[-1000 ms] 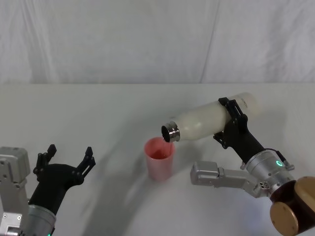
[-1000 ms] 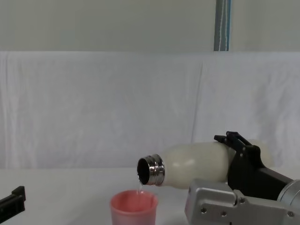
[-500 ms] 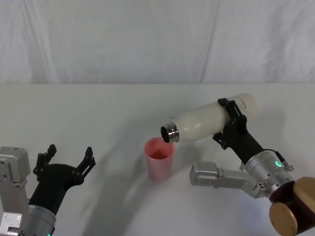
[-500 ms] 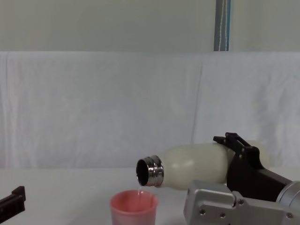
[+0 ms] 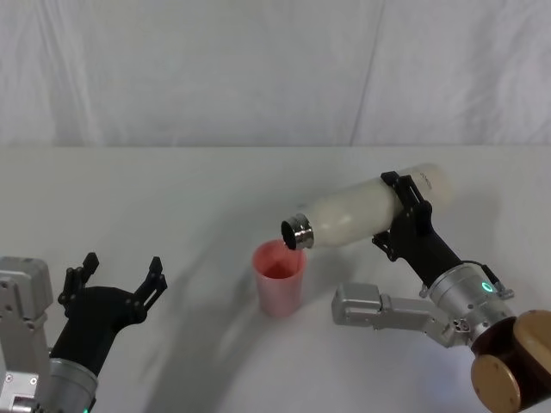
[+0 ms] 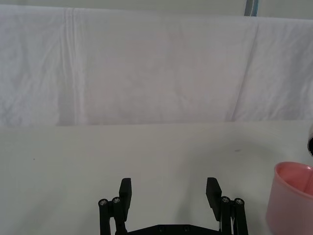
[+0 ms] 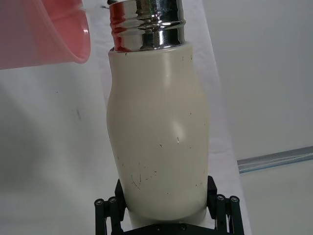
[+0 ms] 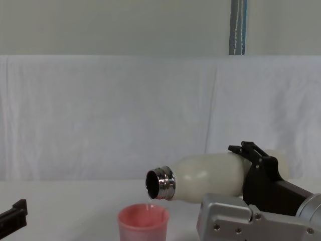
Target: Grasp the thermos with one hand and pour water into the cup lid.
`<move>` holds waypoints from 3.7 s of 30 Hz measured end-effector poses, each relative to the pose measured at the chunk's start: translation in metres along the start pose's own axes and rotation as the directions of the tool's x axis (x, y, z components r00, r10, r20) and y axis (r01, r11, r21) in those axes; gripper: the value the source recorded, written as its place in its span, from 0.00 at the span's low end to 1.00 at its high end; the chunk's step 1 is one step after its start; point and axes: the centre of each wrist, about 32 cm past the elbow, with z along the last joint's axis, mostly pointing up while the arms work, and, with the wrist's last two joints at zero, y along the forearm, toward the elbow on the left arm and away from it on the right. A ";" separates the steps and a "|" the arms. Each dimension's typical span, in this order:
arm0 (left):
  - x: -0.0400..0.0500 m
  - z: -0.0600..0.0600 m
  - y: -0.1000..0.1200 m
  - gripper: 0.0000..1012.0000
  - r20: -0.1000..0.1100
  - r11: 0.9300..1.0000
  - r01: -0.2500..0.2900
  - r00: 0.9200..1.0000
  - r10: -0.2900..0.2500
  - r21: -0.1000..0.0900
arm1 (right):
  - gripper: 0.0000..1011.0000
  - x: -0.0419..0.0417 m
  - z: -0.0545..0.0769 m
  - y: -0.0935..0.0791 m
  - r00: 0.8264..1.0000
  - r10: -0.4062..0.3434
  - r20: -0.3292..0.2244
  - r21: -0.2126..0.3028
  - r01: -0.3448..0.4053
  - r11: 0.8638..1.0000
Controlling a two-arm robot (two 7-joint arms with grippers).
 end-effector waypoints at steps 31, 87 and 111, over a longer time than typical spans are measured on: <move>0.0000 0.000 0.000 0.99 0.000 1.000 0.000 1.000 0.000 0.000 | 0.95 0.0000 -0.001 0.000 1.000 -0.006 0.010 0.000 0.006 1.000; 0.0000 0.000 0.000 0.99 0.000 1.000 0.000 1.000 0.000 0.000 | 0.95 0.0005 -0.001 0.001 1.000 0.000 0.016 0.003 0.000 1.000; 0.0000 0.000 0.000 0.99 0.000 1.000 0.000 1.000 0.000 0.000 | 0.95 0.0014 -0.002 -0.002 1.000 -0.005 -0.021 -0.001 0.005 1.000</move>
